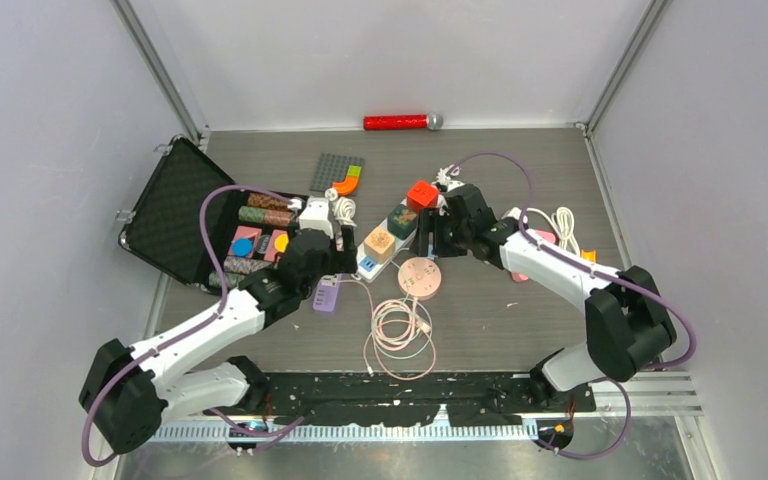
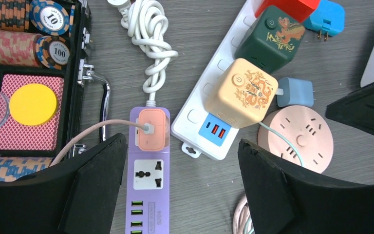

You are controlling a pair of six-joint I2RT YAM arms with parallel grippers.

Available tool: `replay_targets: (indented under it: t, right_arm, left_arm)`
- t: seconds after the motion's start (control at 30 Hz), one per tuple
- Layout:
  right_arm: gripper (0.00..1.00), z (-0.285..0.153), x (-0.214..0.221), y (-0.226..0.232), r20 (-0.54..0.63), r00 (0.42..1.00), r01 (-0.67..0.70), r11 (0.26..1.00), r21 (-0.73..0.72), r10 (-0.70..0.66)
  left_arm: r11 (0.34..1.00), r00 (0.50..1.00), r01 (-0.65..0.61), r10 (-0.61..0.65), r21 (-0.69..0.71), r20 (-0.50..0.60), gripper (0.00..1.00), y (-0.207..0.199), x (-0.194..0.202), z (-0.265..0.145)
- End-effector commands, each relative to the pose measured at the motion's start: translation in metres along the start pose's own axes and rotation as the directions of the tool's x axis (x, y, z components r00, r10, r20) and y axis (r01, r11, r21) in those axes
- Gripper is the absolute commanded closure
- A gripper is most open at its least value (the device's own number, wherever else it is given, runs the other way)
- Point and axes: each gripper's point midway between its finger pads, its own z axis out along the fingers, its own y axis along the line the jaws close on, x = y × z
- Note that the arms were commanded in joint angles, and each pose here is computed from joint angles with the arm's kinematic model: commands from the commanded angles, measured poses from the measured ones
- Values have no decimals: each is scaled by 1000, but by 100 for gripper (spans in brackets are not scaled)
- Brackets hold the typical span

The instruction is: Insert the plug

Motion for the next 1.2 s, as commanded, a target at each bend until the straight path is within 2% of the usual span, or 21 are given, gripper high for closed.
replay_targets:
  t: [0.0, 0.17, 0.27, 0.3, 0.4, 0.6, 0.77, 0.87, 1.17]
  right_arm:
    - [31, -6, -12, 42, 68, 994, 92, 979, -182, -80]
    - [30, -5, -1, 62, 37, 990, 140, 962, -233, -135]
    - [28, 4, 10, 59, -6, 990, 137, 967, -214, -141]
    - [27, 11, 20, 61, -44, 986, 147, 965, -216, -160]
    - [28, 19, 29, 64, -78, 980, 161, 962, -222, -182]
    - [43, 32, 41, 70, -133, 970, 172, 958, -228, -205]
    - [78, 32, 39, 70, -136, 970, 171, 964, -205, -202]
    - [93, 22, 30, 72, -111, 974, 172, 965, -197, -197]
    - [95, -33, -13, 73, 41, 984, 175, 977, -123, -171]
  left_arm:
    - [998, 998, 48, -50, 40, 35, 16, -8, -19, -12]
    - [991, 993, 83, -92, 109, 78, 16, -18, -38, -26]
    - [979, 986, 94, -117, 181, 121, 16, -28, -55, -38]
    - [963, 978, 89, -133, 253, 162, 16, -38, -70, -50]
    - [947, 971, 68, -135, 313, 198, 16, -46, -84, -63]
    - [949, 962, 50, -130, 311, 241, 16, -41, -94, -75]
    - [974, 964, 49, -104, 222, 243, 16, -21, -91, -76]
    - [984, 970, 61, -98, 169, 222, 16, -10, -84, -73]
    - [994, 991, 37, -50, 104, 124, 18, 4, -28, -42]
